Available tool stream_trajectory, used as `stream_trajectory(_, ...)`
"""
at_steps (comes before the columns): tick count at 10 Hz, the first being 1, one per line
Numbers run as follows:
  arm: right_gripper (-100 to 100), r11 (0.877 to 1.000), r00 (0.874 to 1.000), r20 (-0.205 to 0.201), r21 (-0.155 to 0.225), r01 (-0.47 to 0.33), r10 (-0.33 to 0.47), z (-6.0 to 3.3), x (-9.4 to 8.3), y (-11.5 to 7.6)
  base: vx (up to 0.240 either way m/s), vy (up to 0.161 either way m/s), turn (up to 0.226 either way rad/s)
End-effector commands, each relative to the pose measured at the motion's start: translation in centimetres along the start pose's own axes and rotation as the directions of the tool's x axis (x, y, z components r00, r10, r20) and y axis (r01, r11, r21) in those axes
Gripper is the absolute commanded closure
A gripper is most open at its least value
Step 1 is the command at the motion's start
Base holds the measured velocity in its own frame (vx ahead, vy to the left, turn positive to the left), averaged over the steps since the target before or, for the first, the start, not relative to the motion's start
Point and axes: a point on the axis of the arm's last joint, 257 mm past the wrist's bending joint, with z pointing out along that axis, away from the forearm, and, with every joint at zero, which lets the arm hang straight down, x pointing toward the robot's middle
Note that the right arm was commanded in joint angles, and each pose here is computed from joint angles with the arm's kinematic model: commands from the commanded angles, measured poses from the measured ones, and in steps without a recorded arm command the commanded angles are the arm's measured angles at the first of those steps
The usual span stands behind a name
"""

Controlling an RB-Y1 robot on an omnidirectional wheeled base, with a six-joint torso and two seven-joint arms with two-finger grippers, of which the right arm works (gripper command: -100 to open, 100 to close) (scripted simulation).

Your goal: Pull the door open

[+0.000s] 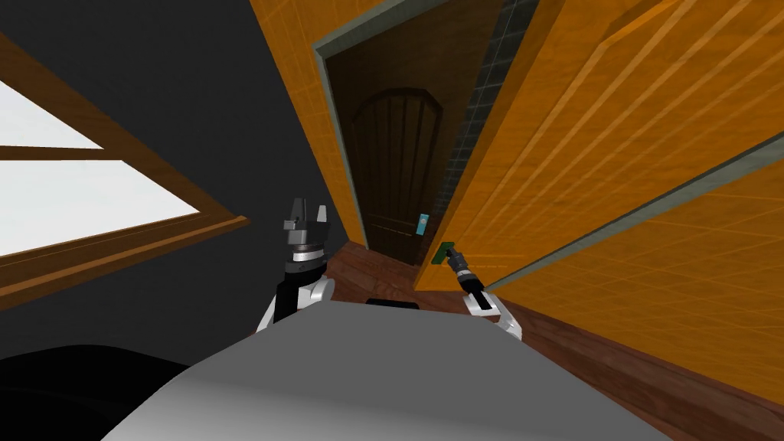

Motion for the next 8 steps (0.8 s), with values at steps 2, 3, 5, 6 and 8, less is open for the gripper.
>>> stream_trajectory(2,100,1.000,1.000,-0.017,0.001,-0.001,0.001,-0.16,0.3,0.0,-0.156,-0.070,0.064)
stream_trajectory(3,100,1.000,0.999,-0.043,0.003,-0.003,0.003,-0.99,0.5,-0.1,-0.153,-0.066,0.104)
stream_trajectory(5,100,1.000,0.998,-0.070,0.000,-0.002,0.002,-1.78,0.5,0.0,-0.232,-0.120,0.148)
stream_trajectory(6,100,1.000,0.996,-0.085,-0.002,-0.002,0.002,-2.23,0.6,0.0,-0.197,-0.096,0.123)
stream_trajectory(8,100,1.000,0.993,-0.116,-0.002,-0.003,0.003,-3.11,0.7,0.1,-0.201,-0.093,0.102)
